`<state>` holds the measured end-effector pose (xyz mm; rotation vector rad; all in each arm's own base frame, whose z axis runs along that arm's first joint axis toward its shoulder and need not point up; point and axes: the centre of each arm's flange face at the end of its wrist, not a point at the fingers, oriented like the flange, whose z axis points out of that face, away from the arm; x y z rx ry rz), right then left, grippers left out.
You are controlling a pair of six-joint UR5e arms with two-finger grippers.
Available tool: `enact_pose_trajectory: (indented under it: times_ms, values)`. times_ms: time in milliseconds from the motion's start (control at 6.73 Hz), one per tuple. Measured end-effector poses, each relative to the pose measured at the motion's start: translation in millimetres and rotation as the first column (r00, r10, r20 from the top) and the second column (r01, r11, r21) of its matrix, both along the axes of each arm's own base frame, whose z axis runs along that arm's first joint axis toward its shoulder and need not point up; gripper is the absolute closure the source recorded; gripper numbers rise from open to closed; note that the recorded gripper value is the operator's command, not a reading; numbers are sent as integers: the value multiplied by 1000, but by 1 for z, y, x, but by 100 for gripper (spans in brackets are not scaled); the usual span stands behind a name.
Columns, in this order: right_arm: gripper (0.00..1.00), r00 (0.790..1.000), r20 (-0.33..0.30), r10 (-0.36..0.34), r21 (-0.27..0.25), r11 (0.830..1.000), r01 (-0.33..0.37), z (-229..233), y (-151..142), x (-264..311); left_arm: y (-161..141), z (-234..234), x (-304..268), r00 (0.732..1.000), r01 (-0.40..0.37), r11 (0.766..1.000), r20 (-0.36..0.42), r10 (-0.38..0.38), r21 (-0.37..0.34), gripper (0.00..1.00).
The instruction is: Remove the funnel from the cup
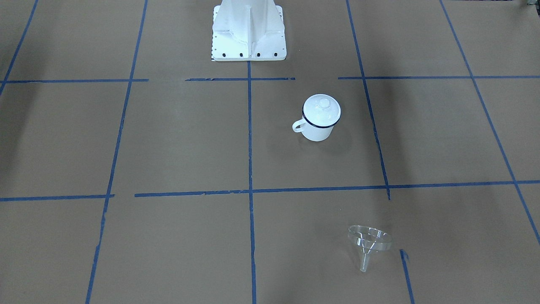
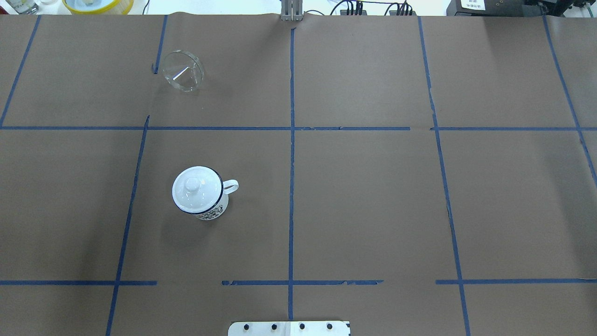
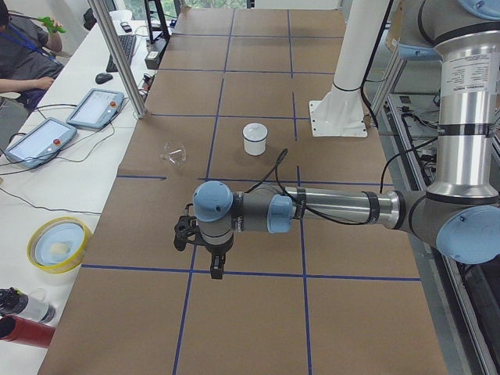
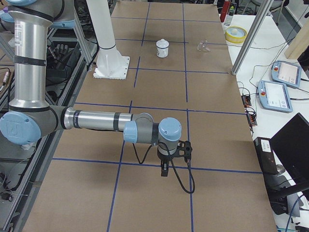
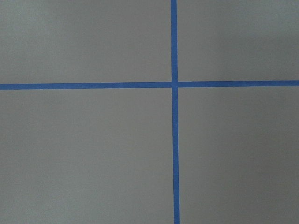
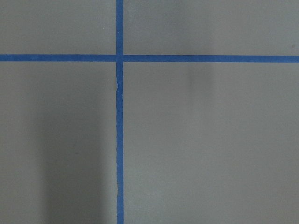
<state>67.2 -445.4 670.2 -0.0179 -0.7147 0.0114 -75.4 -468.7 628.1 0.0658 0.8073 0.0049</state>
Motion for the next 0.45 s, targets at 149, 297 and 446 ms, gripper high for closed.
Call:
enact_pose_trajectory:
  times_ms: [149,297,446]
  values:
    - [0,1000,0,0,0,1000,0,0,0,0,0,-4,0,1000,1,1000,1,-1,8,0]
    - [0,1000,0,0,0,1000,0,0,0,0,0,-6,-1,1000,1,1000,2,-1,12,0]
    - [0,1000,0,0,0,1000,0,0,0,0,0,-7,-1,1000,1,1000,4,-1,15,0]
